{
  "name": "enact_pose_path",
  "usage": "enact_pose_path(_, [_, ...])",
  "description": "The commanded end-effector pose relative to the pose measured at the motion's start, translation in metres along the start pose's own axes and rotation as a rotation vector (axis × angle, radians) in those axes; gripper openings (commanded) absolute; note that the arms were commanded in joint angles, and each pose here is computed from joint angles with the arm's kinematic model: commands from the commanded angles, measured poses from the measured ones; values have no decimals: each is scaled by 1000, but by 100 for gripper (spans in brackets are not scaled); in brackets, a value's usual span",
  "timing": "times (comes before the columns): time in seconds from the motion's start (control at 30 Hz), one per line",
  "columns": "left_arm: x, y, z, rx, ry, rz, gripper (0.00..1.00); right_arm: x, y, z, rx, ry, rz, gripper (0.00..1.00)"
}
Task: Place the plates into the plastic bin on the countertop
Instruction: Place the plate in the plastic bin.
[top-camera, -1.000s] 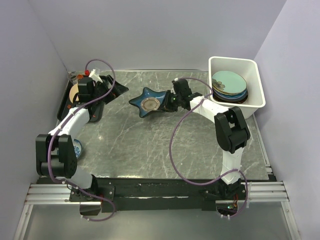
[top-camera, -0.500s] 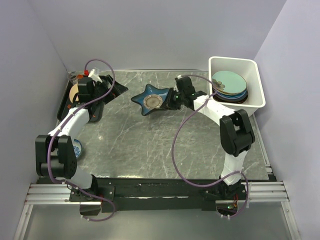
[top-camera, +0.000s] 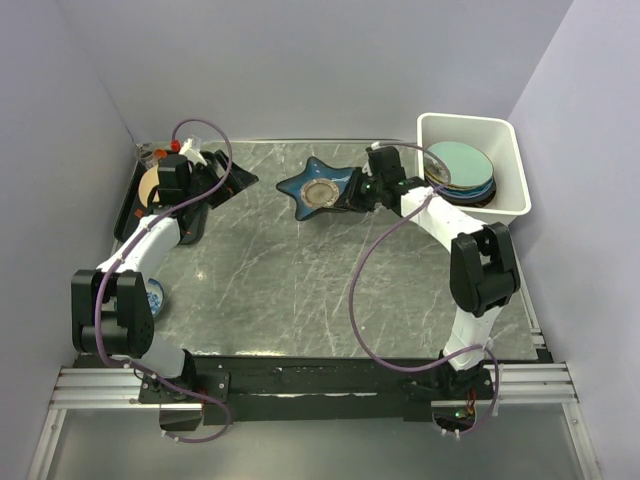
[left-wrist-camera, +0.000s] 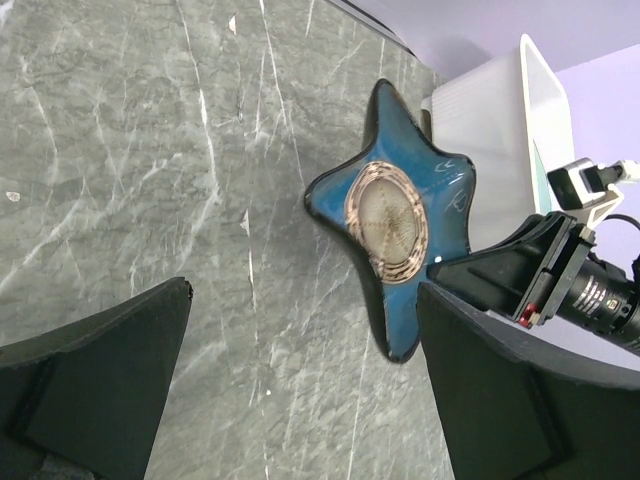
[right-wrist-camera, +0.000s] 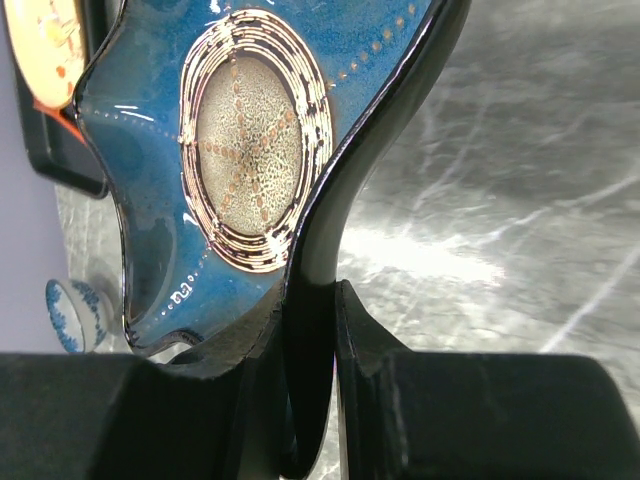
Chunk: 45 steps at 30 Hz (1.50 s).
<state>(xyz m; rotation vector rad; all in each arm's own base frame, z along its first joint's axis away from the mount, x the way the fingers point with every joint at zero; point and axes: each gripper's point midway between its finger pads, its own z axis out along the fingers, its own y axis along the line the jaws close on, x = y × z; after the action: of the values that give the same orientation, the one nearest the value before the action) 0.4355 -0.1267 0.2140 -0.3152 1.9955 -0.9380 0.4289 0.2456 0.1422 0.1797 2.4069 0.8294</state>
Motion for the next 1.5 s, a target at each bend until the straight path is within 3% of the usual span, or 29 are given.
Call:
enact_pose_path(0.0, [-5,-8,-3,17,-15,34,99,-69,51,-60,-162,-231,-58,0])
enact_pose_path(0.83, [13,-9,11,34,46,20,99,-163,-15,-168,-82,-499,30,0])
enact_pose_path(1.47, [22,-14,22,38,76,29,99,-203,-67,-216,-46,-640,129,0])
